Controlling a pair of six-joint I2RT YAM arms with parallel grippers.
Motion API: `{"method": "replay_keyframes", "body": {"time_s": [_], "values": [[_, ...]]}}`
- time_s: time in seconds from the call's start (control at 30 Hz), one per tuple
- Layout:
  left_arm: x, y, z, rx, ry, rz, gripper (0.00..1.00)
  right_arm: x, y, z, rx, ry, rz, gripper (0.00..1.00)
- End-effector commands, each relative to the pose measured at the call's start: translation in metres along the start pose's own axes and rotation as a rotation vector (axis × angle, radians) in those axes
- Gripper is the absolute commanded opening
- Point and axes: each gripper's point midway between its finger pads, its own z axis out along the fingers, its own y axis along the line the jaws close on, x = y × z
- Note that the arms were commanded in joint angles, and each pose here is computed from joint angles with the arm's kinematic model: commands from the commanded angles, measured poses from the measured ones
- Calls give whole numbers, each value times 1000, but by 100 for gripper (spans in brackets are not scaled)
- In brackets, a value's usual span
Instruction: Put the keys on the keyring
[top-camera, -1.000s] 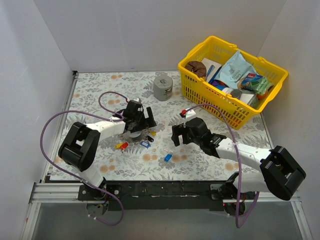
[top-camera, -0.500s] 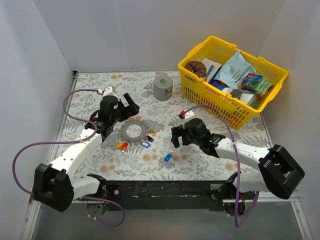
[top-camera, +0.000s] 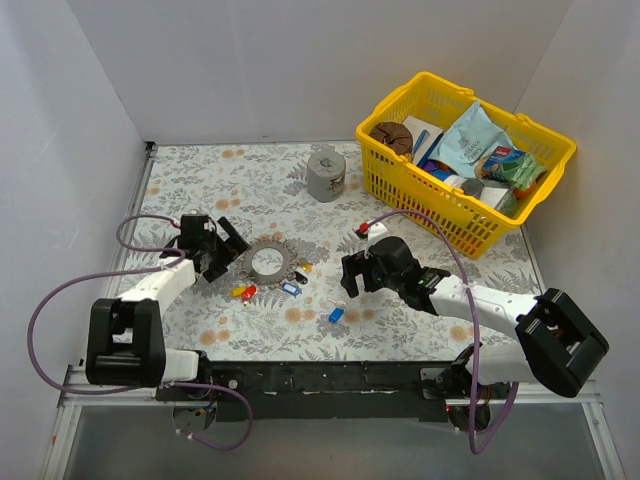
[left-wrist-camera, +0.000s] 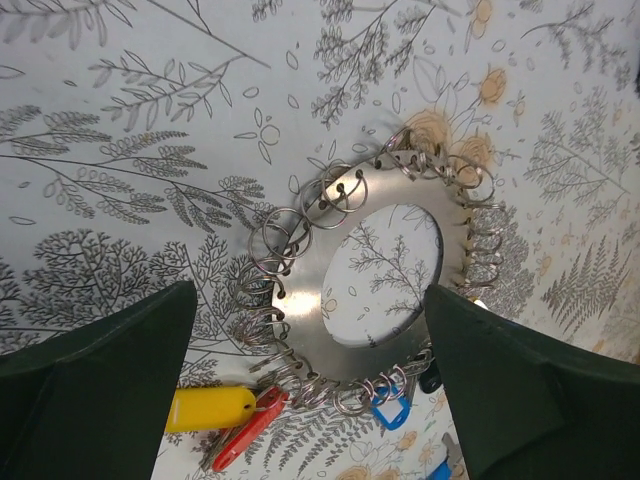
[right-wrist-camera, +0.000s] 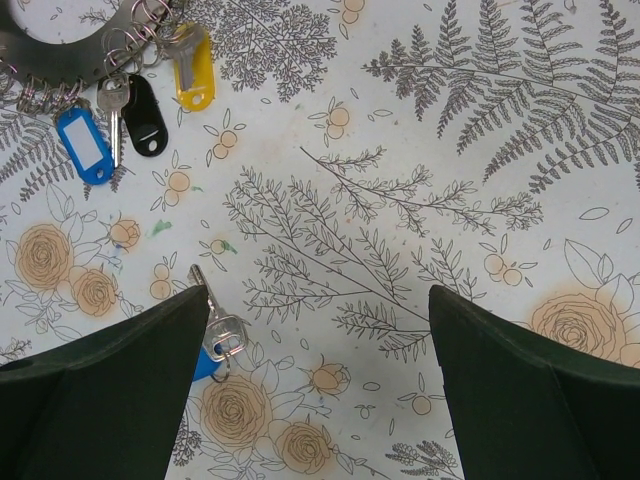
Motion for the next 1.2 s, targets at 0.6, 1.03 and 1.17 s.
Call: {"method": "replay_keyframes", "body": {"time_s": [0.6,1.03,1.17], "values": [[29,-26,5,217,126,-20,95,-19,4,7,-6,-25,-27,98],[-9,-9,3,37,-6,81,97,-27,5,3,-6,-37,-41,97],[-15,-11,5,32,-15,88,96,-27,5,2,-7,-35,-40,97]]}}
